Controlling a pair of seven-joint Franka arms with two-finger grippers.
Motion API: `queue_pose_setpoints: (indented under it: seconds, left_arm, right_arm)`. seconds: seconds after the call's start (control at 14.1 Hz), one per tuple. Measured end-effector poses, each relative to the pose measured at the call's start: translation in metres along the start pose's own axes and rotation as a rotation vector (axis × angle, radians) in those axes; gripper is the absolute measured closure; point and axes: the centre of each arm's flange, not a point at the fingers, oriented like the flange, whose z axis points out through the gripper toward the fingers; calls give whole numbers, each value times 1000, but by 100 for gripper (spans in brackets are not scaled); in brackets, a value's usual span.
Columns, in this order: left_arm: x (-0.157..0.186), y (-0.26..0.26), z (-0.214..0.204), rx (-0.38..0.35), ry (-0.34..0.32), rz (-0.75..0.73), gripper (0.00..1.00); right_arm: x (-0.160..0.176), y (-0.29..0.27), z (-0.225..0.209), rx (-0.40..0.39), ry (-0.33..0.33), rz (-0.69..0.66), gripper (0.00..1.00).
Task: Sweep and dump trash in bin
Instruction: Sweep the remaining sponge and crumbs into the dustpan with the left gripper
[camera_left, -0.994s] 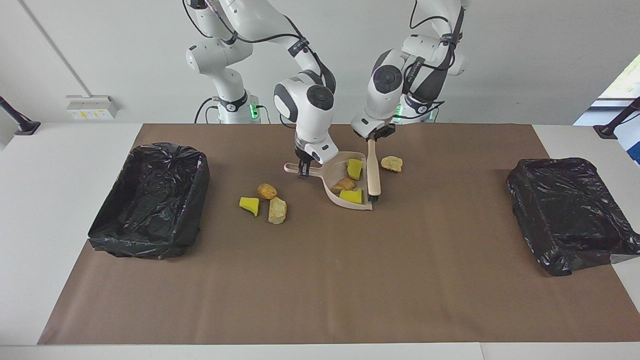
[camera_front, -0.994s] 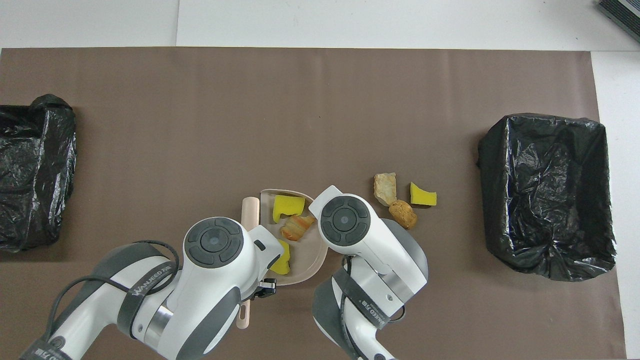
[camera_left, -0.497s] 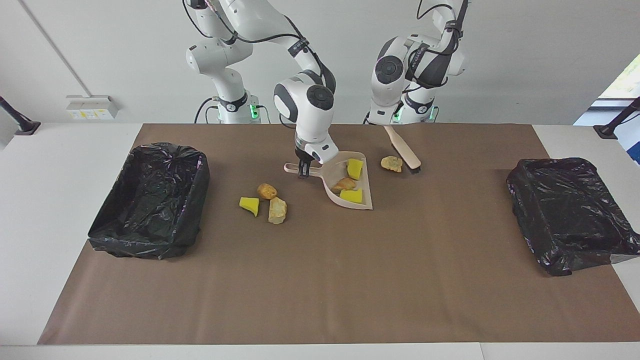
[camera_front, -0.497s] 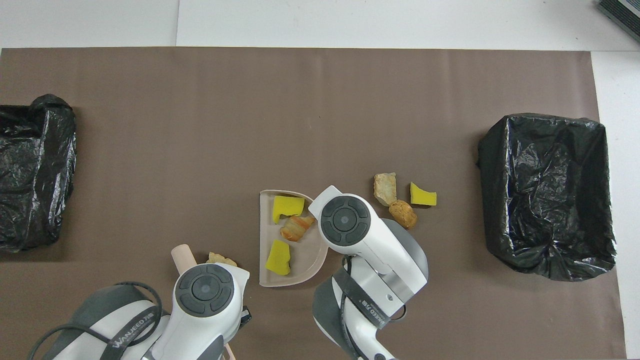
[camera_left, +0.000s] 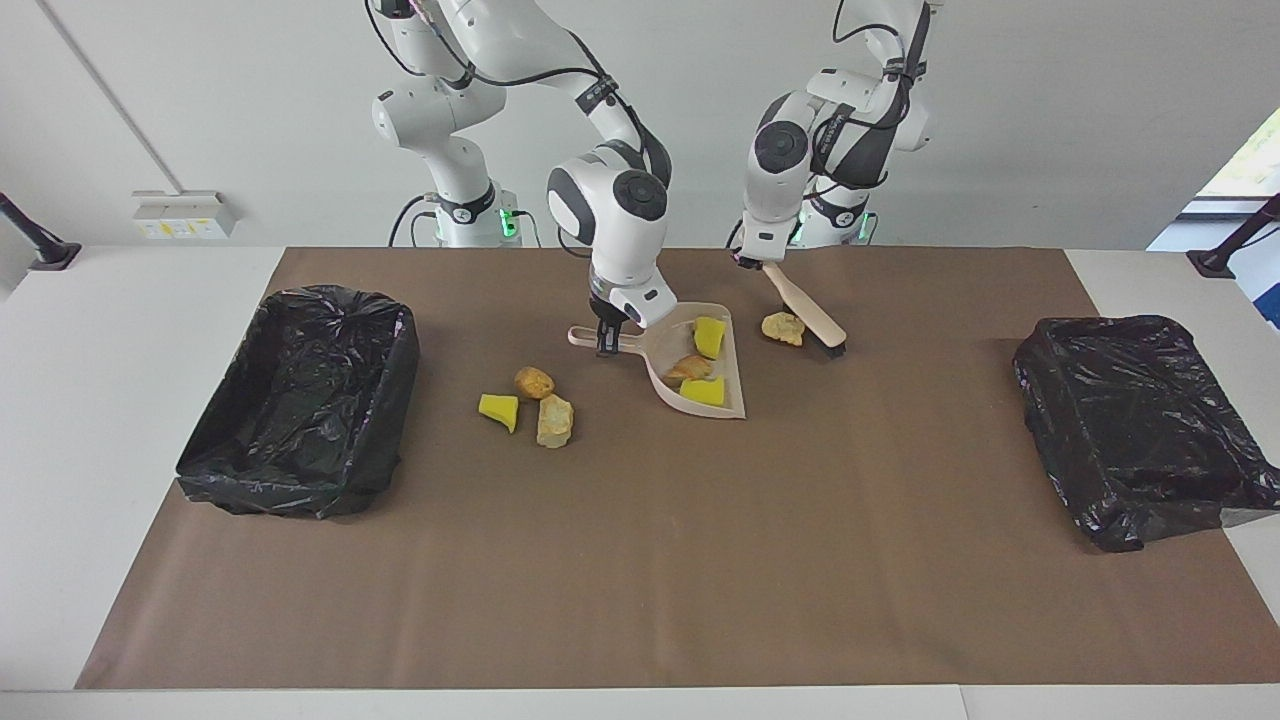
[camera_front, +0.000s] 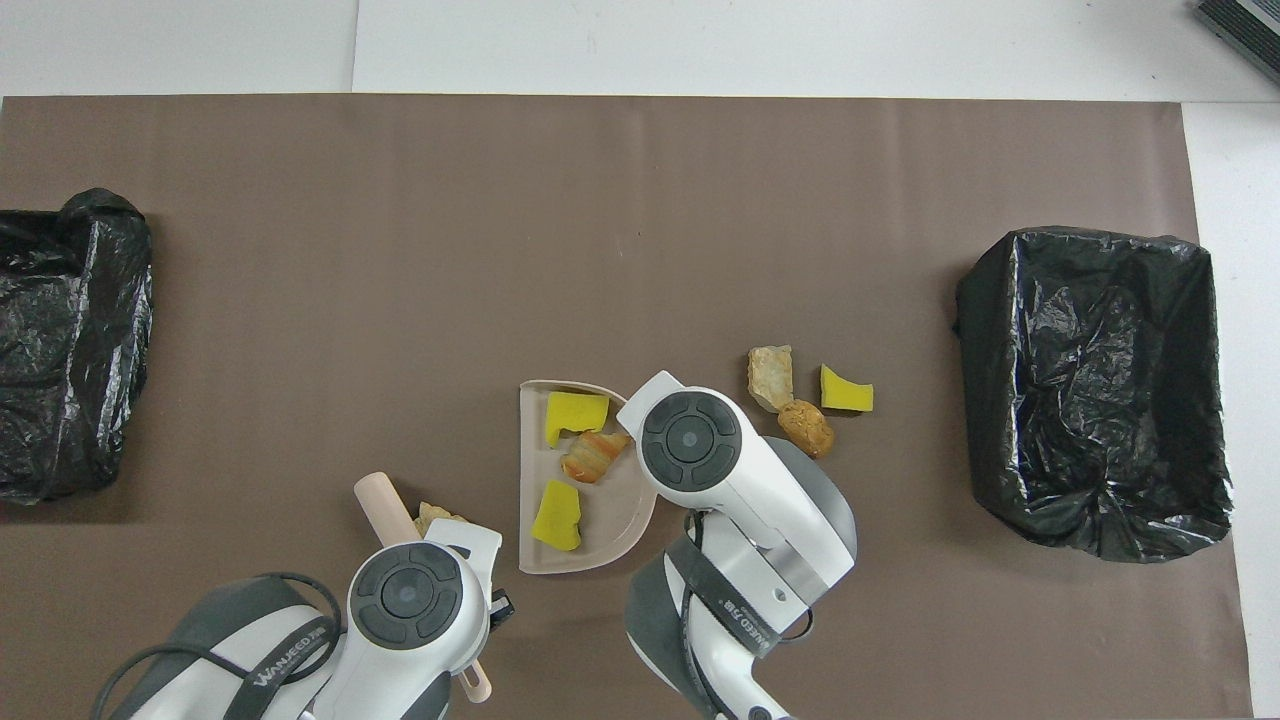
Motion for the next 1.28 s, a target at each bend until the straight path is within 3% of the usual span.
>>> queue_pose_setpoints:
  seconds: [0.21, 0.64, 0.99, 1.28]
  left_arm:
    - [15, 26, -4, -99, 64, 110, 74]
    - [11, 55, -27, -150, 119, 304, 74]
    - [13, 68, -34, -150, 117, 330, 74]
    - [17, 58, -55, -83, 54, 345, 74]
  right_arm:
    - [0, 0, 0, 0, 0, 0, 67]
    - [-1, 1, 0, 1, -1, 2, 67]
    - [-1, 1, 1, 1, -1, 2, 67]
    - [-1, 1, 1, 1, 0, 3, 67]
